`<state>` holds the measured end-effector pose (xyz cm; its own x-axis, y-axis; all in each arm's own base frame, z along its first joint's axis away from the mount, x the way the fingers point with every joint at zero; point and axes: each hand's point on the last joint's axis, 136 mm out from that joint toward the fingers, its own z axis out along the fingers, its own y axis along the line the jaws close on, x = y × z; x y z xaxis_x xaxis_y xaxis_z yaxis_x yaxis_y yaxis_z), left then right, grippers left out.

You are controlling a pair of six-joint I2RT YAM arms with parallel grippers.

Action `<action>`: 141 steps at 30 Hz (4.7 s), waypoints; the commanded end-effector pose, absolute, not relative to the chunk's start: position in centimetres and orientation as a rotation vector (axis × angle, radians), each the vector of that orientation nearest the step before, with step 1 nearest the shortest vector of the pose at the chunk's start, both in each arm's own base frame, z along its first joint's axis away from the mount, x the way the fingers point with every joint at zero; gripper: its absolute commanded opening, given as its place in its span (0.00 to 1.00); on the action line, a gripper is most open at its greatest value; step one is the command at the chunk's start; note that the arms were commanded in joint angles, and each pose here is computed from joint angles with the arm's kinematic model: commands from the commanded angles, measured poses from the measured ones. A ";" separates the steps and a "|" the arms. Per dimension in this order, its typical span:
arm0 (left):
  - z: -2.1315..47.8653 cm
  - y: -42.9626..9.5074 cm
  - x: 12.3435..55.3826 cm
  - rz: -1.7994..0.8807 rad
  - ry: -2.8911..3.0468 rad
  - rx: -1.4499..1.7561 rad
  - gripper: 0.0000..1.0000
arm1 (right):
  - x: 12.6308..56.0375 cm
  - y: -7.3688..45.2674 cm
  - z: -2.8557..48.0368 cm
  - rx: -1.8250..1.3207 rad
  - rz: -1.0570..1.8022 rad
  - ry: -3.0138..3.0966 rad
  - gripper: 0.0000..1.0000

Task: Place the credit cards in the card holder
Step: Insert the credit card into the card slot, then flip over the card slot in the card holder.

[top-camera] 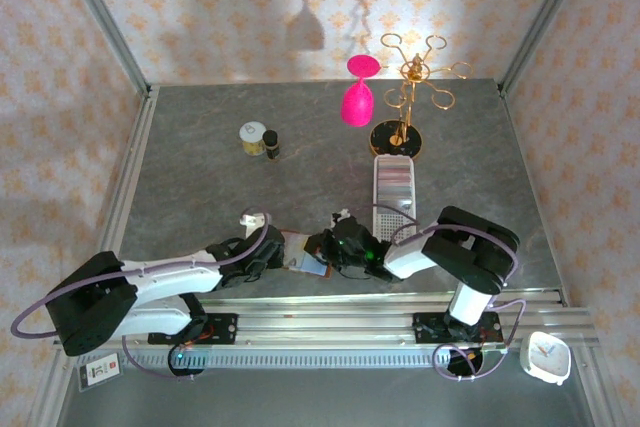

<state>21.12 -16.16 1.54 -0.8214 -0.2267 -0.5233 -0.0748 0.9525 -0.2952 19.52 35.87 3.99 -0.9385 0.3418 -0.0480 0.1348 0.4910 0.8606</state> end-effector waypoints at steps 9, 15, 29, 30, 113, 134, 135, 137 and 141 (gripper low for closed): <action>0.4 -18.0 19.1 -0.538 2.593 -0.194 0.26 | 20.0 37.7 3.5 0.326 1.335 2.567 0.00; 0.6 -19.3 18.5 -0.667 2.585 -0.188 0.27 | 20.4 38.0 3.4 0.288 1.280 2.583 0.01; 0.3 -19.9 18.3 -0.703 2.595 -0.182 0.26 | 21.6 33.2 4.2 0.190 0.843 2.601 0.35; 0.3 -19.9 18.3 -0.702 2.595 -0.187 0.26 | 21.6 32.8 4.2 0.187 0.819 2.605 0.38; 0.6 -20.3 17.7 -0.762 2.584 -0.208 0.26 | 20.4 33.5 4.1 0.199 0.916 2.607 0.41; 0.9 -19.1 18.1 -0.738 2.534 -0.279 0.27 | 20.9 36.0 5.9 0.217 1.105 2.529 0.41; 1.1 -19.1 18.1 -0.744 2.525 -0.285 0.27 | 20.9 36.0 5.9 0.217 1.111 2.526 0.41; 1.4 -19.0 18.2 -0.759 2.507 -0.298 0.27 | 21.0 36.3 6.3 0.214 1.126 2.514 0.41; 1.8 -18.5 18.4 -0.750 2.481 -0.323 0.28 | 21.2 36.9 7.5 0.205 1.184 2.476 0.41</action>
<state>18.55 -19.73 2.33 -0.8475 -0.3435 -0.4047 -0.0372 0.7989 -0.6003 21.24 36.29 6.67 -0.9175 0.2847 -0.2778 -0.0187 0.6668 0.7450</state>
